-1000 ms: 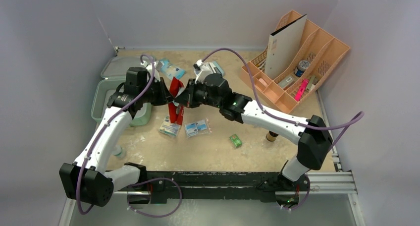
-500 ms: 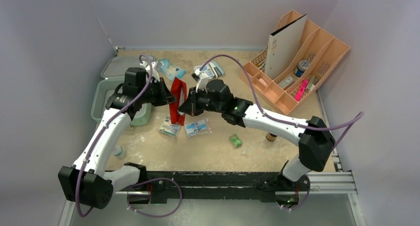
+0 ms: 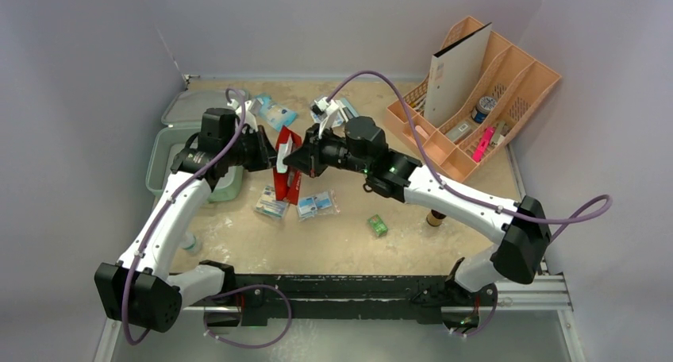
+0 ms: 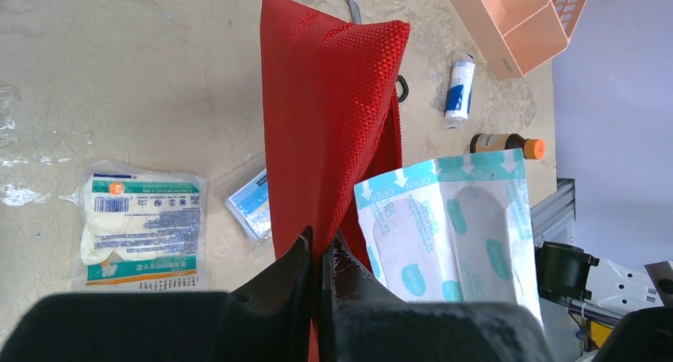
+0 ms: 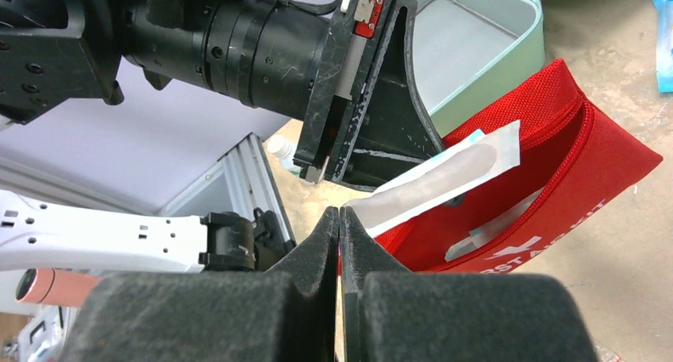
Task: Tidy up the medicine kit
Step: Place the medical item at the medicine pouch.
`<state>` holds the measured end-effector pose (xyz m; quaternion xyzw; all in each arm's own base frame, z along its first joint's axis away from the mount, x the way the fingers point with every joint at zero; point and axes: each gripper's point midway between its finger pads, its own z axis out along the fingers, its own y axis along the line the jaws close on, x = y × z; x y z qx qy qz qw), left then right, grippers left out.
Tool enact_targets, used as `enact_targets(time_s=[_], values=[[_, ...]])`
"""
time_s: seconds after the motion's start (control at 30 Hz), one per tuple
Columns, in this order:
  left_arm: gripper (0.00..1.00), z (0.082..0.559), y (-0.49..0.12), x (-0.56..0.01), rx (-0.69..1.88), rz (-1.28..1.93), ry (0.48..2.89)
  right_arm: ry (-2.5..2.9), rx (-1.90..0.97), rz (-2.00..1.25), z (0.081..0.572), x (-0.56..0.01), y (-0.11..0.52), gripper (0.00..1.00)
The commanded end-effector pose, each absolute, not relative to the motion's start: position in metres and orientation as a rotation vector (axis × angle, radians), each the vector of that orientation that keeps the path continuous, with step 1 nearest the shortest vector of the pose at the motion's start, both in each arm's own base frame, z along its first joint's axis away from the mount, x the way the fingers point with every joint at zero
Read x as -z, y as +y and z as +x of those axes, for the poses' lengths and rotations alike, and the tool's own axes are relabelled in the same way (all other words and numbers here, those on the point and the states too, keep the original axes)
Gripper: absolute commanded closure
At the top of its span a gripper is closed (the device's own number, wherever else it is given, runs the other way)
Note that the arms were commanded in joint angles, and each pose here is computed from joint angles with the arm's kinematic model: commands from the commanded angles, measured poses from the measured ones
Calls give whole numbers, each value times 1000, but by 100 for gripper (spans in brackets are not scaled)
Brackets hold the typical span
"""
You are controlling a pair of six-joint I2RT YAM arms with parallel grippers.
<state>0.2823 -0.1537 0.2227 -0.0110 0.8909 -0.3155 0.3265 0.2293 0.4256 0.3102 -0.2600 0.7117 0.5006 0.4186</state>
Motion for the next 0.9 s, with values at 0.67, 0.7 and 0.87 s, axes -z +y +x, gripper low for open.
enact_targets(time_s=[0.67, 0.7, 0.87], values=[[100, 279, -165, -261, 938, 11, 2255, 1921, -974, -662, 265, -239, 412, 100], [100, 279, -165, -262, 933, 10, 2256, 1911, -951, -657, 269, -242, 410, 100], [100, 280, -165, -264, 936, 8, 2255, 1914, -926, -669, 269, -254, 407, 92]])
